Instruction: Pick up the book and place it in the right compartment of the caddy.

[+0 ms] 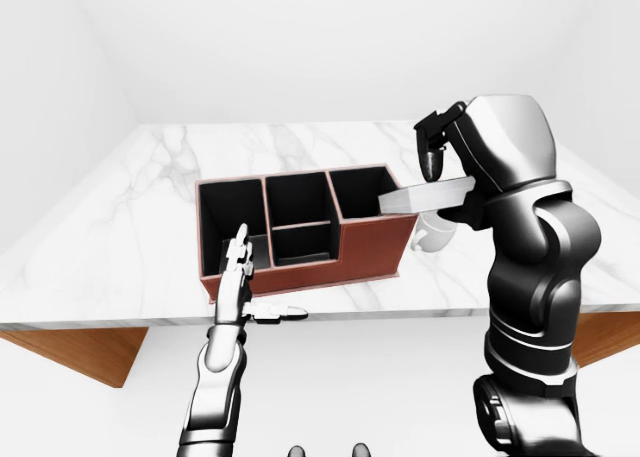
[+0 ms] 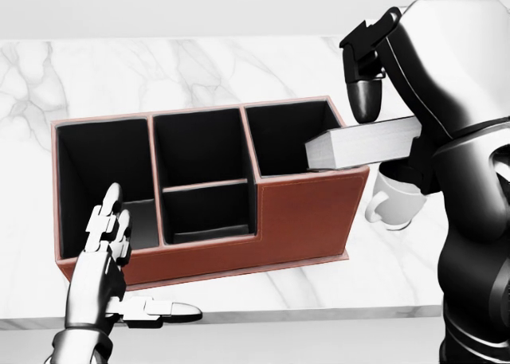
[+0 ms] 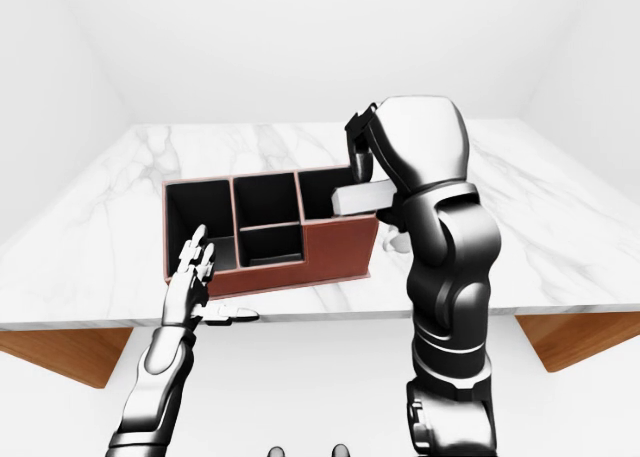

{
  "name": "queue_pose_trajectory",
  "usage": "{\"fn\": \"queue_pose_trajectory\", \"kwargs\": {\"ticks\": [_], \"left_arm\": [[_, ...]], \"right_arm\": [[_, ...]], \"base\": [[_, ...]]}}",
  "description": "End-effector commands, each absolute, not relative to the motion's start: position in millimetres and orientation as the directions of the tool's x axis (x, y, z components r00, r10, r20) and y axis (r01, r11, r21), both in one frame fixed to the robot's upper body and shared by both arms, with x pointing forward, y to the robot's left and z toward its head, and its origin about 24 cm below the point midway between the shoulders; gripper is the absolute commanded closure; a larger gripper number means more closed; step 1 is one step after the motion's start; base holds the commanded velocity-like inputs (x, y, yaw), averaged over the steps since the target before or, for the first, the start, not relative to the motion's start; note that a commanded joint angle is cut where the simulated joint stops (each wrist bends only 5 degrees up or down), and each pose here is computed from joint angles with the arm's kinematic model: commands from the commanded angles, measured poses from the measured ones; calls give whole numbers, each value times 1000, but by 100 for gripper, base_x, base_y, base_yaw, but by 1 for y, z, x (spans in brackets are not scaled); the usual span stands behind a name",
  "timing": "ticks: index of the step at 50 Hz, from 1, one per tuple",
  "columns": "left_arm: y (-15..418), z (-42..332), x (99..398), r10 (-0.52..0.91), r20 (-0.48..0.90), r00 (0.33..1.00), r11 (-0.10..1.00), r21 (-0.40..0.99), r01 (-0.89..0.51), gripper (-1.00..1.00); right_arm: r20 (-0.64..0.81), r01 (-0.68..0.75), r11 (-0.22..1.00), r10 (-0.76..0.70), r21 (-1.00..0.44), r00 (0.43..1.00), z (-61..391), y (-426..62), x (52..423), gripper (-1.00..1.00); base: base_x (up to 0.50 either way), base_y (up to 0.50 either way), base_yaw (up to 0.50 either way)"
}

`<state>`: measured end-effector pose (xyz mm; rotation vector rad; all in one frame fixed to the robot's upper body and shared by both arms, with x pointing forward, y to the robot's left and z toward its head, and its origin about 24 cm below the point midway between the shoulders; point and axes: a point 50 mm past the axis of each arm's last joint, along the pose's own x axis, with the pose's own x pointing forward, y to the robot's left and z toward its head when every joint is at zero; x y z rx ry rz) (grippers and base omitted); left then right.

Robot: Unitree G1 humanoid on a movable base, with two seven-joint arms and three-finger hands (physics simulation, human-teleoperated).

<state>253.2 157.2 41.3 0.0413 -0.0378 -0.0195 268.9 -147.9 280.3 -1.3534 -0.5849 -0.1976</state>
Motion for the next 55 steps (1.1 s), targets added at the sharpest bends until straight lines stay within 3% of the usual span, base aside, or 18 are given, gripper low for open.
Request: {"fn": "queue_pose_trajectory", "kwargs": {"ticks": [1,18,31,55], "left_arm": [[157,41,254,-21,36,999,999,39,19,-100],[158,42,254,-20,35,999,999,36,18,-100],[158,42,253,-20,36,999,999,36,19,-100],[157,41,254,-21,37,999,999,39,19,-100]], "right_arm": [[555,508,246,189,-826,811,296,-146,288,100],[557,495,299,174,-816,812,304,-139,327,100],[511,449,335,122,-828,851,293,-140,364,100],[455,402,322,111,-857,883,283,-134,412,100]], "base": [[0,0,0],[0,0,0],[0,0,0],[0,0,0]]}}
